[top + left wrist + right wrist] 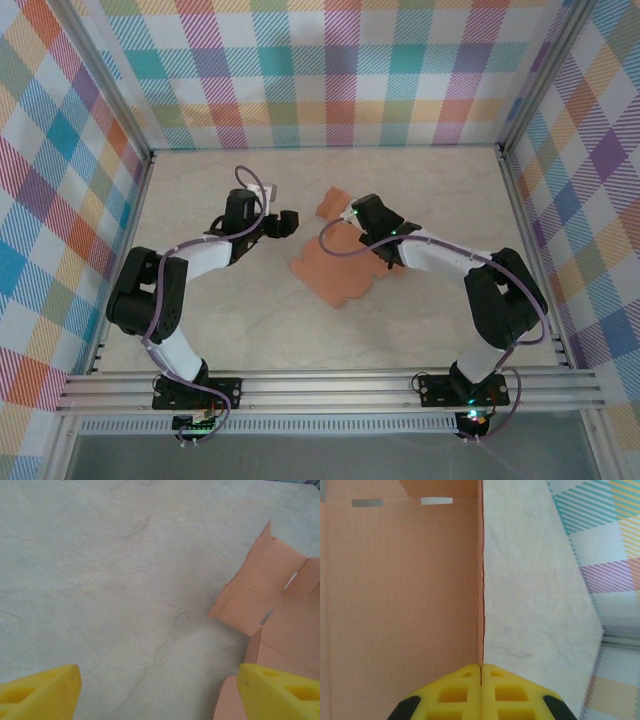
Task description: Fold the paper box
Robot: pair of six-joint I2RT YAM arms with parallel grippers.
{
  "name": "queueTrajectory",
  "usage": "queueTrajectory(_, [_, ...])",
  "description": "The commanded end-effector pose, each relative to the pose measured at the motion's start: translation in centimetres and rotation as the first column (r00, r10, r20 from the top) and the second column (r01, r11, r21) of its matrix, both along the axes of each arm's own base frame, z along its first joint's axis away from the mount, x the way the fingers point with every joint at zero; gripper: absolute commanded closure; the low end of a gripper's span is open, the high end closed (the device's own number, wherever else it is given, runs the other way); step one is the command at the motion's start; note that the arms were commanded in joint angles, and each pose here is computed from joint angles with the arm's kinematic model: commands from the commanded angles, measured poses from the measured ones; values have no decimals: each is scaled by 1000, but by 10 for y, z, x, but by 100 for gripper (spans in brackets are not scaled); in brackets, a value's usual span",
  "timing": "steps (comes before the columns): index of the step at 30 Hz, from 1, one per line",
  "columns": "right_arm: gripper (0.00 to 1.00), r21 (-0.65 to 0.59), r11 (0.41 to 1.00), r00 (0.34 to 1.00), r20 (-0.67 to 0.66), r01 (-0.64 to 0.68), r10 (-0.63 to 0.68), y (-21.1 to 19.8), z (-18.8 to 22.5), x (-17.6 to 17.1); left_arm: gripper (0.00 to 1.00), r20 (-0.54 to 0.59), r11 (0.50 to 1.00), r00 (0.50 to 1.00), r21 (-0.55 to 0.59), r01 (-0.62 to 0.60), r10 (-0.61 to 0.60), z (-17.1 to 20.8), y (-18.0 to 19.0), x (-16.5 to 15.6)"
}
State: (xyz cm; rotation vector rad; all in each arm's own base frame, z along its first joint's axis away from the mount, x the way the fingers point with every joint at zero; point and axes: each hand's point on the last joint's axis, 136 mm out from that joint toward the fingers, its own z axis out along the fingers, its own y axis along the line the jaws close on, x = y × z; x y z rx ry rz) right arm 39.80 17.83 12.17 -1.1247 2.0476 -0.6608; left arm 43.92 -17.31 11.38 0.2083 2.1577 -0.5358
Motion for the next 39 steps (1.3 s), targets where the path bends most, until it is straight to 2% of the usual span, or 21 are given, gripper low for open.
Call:
queueTrajectory(1, [100, -109, 994, 990, 140, 3, 12, -2, 26, 10, 10, 39, 998, 998, -25, -50, 51, 15, 18, 1])
queueTrajectory(8, [100, -198, 975, 966, 217, -97, 140, 28, 21, -1, 0, 50, 995, 994, -16, -95, 96, 19, 35, -3])
queueTrajectory(12, [100, -233, 963, 955, 226, -139, 192, 39, 12, -10, 0, 45, 994, 993, -8, -105, 105, 19, 39, -5])
queueTrajectory(25, [100, -367, 914, 852, 410, -171, 324, 62, 18, -20, 0, 23, 993, 993, -13, -119, 120, 14, 41, -7])
queueTrajectory(29, [100, -399, 899, 833, 422, -183, 357, 71, 13, -22, 0, 6, 992, 992, -6, -124, 124, 11, 42, -6])
queueTrajectory(32, [100, -435, 880, 807, 439, -193, 394, 79, 14, -26, 0, -50, 988, 988, -22, -150, 148, 3, 46, 0])
queueTrajectory(39, [100, -481, 850, 809, 401, -215, 431, 84, -5, -31, 0, -123, 977, 973, -66, -203, 194, -5, 61, 12])
